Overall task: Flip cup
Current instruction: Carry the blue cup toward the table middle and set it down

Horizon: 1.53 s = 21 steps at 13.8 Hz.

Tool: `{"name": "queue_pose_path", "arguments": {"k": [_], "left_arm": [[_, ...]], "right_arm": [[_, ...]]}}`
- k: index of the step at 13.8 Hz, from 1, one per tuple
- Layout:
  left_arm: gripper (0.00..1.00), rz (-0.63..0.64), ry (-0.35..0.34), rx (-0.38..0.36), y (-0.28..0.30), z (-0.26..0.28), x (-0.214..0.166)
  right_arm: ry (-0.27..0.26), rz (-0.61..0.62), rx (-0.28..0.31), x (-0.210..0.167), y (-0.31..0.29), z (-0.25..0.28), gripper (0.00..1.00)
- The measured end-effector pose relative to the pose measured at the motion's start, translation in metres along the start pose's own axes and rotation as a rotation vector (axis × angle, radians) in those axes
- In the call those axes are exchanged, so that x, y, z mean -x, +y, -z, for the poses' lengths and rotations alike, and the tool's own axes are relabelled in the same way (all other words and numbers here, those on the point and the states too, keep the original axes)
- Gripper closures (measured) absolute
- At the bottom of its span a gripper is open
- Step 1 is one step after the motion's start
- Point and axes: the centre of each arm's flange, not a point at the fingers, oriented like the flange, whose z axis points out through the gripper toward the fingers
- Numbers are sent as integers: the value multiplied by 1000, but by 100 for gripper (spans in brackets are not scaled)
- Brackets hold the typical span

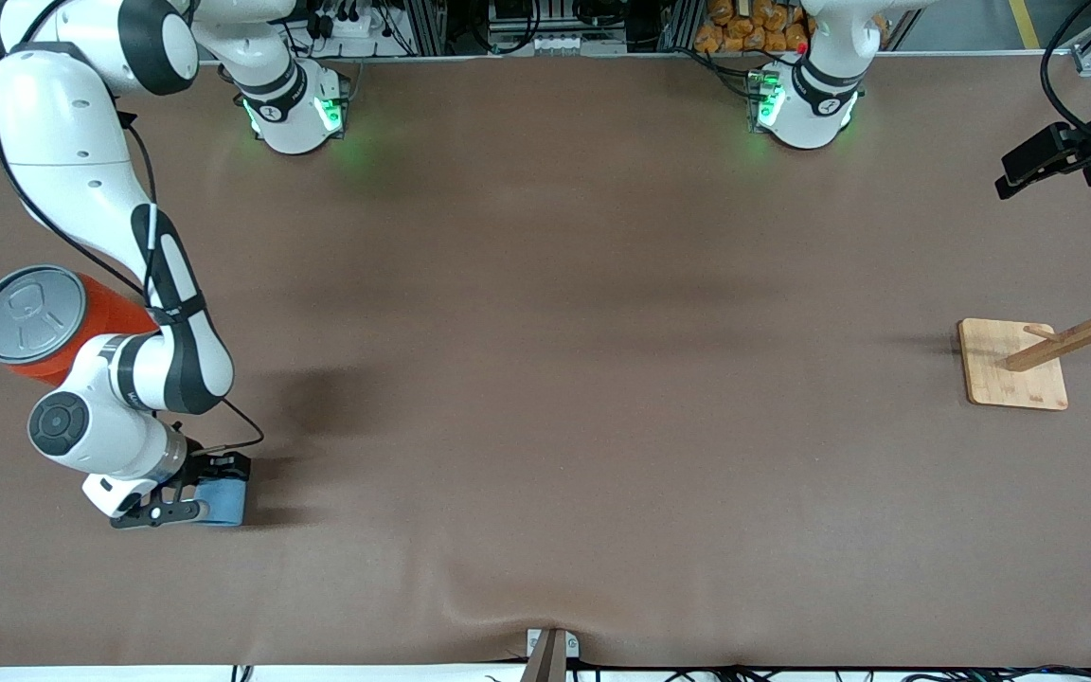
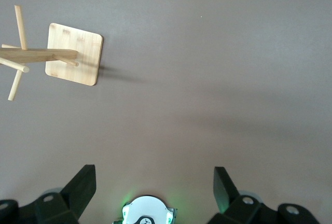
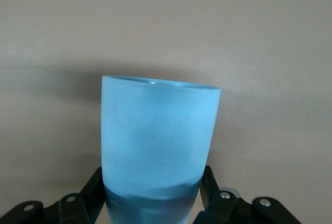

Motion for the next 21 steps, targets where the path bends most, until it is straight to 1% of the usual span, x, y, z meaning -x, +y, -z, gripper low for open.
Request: {"name": "queue_pose_path", "arguments": {"k": [3,4,7,8,12,16,19,21], "left_arm": [[0,-1,4,1,1,0,0],[0,-2,4,1,1,0,0],[0,-4,4,2,2,0,0],[0,-4,4,2,2,0,0],[0,-3,7,2,2,2,0],[0,-4,19,4,2,3,-1],[0,-5,20,4,3,3,-1],[0,-6,20,4,4,3,-1]], "right_arm": [[-3,152,-18,-5,-16,16,24],[-2,226,-26,-6,-22,24,24],[27,545,-51,-13,-48,50,24],[34,626,-60,-15,-57,56,24],[54,857,-92,-18,-87,59,24],[100,1120,-140,-23,-139,63,24],[138,1268,-181,-23,-185,67,24],[169,1342,-202,-22,-229,70,24]]}}
